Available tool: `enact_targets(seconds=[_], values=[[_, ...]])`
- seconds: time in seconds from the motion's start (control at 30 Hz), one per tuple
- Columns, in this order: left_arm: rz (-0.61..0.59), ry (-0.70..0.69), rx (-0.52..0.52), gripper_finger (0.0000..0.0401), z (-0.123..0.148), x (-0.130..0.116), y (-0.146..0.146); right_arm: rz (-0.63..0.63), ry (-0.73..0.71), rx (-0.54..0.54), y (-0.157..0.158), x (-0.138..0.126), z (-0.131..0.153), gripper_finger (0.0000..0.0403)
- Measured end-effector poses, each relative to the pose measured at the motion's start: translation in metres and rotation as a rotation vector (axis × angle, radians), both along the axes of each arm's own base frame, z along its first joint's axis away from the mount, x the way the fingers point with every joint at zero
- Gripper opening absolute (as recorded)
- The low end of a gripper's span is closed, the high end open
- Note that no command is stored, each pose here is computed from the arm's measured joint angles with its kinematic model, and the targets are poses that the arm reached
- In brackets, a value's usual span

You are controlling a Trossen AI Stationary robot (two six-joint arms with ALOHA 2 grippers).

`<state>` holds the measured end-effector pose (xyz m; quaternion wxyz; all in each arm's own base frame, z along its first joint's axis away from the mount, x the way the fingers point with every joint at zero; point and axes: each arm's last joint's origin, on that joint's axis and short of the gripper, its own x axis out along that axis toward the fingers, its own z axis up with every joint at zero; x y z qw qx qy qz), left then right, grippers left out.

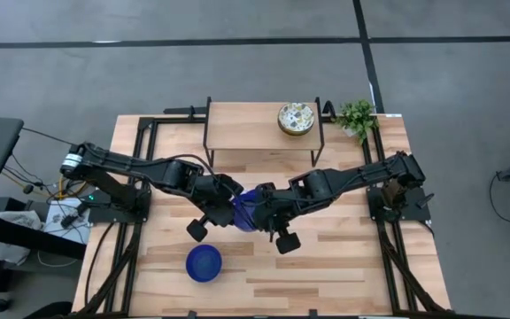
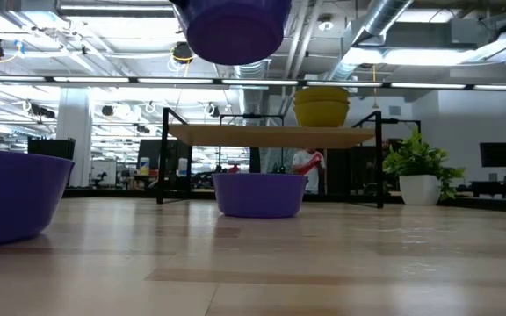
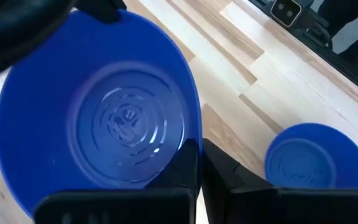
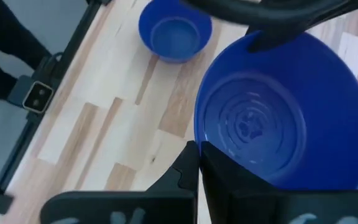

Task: Pick & Place Mini bowls
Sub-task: Put the bottom right blue bowl on the shelf

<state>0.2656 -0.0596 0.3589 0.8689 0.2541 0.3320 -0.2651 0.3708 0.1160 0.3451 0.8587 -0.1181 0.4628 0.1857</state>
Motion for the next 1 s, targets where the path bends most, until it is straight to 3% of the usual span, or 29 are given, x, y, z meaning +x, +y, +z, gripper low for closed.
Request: enact_targets(seconds=[0.23,0.37,0.6,0.83,1.0], values=[[0.020,0.013,0.000,0.0002,-0.001,-0.001,0.001,-0.194,0.010,0.088,-0.008,0.004,0.001,0.0013],[0.082,0.020,0.016,0.0002,-0.002,0.000,0.003,-0.264,0.023,0.135,-0.016,0.007,0.002,0.0053],[0.111,0.063,-0.009,0.0002,-0.004,-0.002,0.005,-0.273,0.051,0.157,-0.013,0.005,0.001,0.0137],[0.248,0.128,0.122,0.0002,-0.009,-0.011,0.011,-0.429,0.339,0.114,-0.008,-0.022,-0.011,0.0183],[0.325,0.088,0.206,0.0002,-0.002,-0.017,0.018,-0.449,0.422,0.034,0.006,-0.038,-0.014,0.0191]])
